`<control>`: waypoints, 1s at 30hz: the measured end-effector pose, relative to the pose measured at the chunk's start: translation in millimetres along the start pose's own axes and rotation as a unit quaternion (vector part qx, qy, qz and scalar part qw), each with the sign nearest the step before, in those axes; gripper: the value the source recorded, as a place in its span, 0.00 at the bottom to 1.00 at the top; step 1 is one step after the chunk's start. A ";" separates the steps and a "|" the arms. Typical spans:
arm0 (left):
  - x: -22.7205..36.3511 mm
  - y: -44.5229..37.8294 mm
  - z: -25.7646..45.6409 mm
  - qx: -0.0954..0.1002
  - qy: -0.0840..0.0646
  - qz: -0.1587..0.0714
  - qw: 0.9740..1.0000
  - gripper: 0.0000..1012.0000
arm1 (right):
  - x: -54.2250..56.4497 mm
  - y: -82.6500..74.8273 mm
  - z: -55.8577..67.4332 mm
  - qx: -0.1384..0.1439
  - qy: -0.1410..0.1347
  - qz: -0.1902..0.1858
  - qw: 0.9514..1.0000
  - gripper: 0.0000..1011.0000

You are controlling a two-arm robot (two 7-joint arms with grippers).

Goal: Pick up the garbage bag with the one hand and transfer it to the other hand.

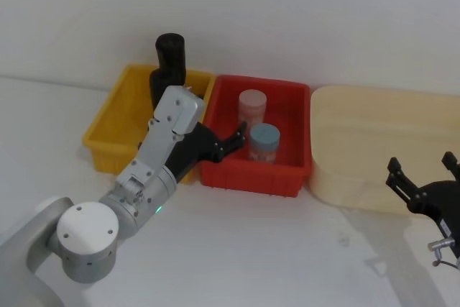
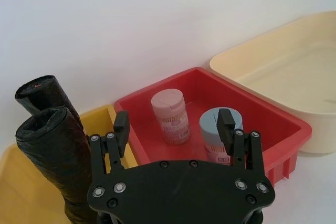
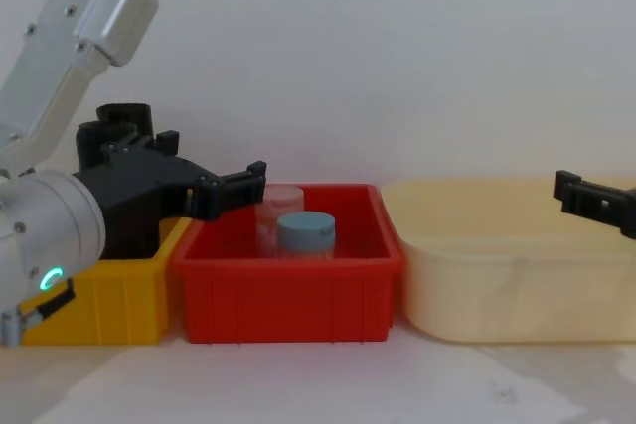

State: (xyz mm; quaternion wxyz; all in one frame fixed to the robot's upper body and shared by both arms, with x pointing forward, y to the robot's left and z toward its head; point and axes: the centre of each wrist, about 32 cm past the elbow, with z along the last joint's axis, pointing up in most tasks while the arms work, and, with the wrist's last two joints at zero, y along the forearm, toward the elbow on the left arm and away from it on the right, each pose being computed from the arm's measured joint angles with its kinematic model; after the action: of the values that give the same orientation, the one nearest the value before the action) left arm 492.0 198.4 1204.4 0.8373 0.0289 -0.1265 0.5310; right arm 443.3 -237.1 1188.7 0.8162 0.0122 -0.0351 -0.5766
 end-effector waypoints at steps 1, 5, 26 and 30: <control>0.0 0.0 0.0 0.000 0.000 0.000 1.000 0.99 | 0.0 0.0 0.0 0.000 0.000 0.000 1.000 0.99; 0.1 -0.1 0.2 0.000 0.000 0.000 1.000 0.99 | 0.2 0.3 0.0 0.000 0.000 0.001 1.000 0.99; 35.3 23.7 50.6 0.015 0.023 -0.007 1.000 0.99 | 3.7 39.9 29.7 0.007 0.035 0.093 0.995 0.99; 53.4 37.4 59.2 0.022 0.035 0.004 0.999 0.99 | 0.8 55.0 39.5 0.005 0.040 0.114 0.993 0.99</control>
State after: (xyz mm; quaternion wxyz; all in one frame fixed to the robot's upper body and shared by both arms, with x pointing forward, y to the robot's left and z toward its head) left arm 469.3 251.0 1271.4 0.8385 0.0284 -0.0849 0.5375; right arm 492.5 -218.6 1231.4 0.8775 0.0354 -0.0064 -0.4783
